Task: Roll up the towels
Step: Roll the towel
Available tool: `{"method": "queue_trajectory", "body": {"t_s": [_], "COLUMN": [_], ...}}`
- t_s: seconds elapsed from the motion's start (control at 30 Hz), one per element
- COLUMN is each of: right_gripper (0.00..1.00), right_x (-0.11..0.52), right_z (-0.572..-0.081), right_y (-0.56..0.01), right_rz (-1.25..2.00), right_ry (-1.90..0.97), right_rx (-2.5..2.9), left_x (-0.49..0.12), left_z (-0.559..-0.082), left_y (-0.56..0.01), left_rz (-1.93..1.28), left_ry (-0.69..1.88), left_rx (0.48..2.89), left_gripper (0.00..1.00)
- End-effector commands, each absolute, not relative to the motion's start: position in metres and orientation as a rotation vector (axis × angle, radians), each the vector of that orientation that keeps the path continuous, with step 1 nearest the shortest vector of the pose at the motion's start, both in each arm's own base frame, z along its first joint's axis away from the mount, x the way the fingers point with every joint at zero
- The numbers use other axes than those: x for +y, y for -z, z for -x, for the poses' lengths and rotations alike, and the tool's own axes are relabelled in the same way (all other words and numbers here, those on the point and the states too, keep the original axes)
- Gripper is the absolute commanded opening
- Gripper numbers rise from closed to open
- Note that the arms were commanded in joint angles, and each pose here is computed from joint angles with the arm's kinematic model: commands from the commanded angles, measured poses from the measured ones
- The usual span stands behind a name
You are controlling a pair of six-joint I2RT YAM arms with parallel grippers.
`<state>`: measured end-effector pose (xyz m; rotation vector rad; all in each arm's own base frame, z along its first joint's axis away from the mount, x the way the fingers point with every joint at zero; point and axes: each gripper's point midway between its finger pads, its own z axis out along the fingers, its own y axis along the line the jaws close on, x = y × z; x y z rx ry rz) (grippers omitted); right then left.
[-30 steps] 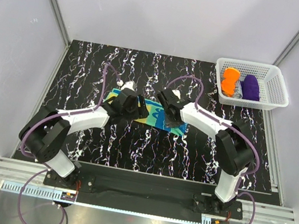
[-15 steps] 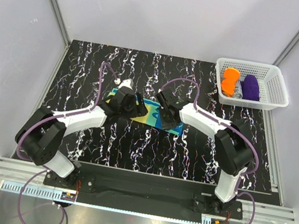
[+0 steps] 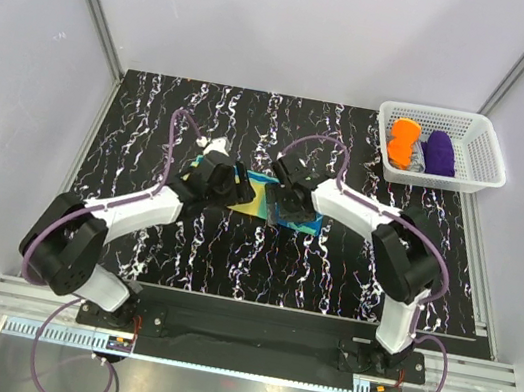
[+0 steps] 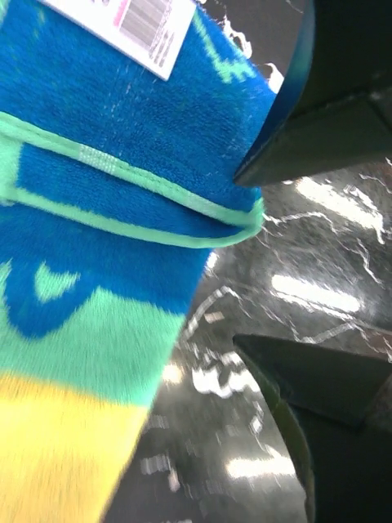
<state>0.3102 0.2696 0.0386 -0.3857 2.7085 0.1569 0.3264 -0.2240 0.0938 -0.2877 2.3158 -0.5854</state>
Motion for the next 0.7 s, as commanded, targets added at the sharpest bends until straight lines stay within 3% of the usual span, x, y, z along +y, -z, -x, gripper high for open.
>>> {"method": "queue_trajectory", "body": {"t_s": [0.0,0.23,0.4,0.67], "right_gripper": [0.84,0.89,0.85,0.82], "right_x": [0.290,0.250,0.183,0.166], "right_z": [-0.326,-0.328,-0.333,-0.326], "right_y": [-0.116,-0.164,-0.146,-0.097], "right_rz": [0.322,0.119,-0.234,-0.356], "right_ry": [-0.341,-0.369,-0.590,-0.649], "right_rx": [2.531,2.481,2.465,2.539], "left_x": [-0.214,-0.209,-0.243,-0.333], "left_z": [-0.332,-0.333,-0.334,-0.340], "left_y": [-0.112,-0.121,-0.131,-0.151], "left_rz": [0.285,0.288,0.161,-0.079], "left_ry": [0.557,0.534,0.701,0.928], "left_rx": [2.242,2.220,2.187,2.150], "left_gripper": [0.73,0.72,0.66,0.52]}}
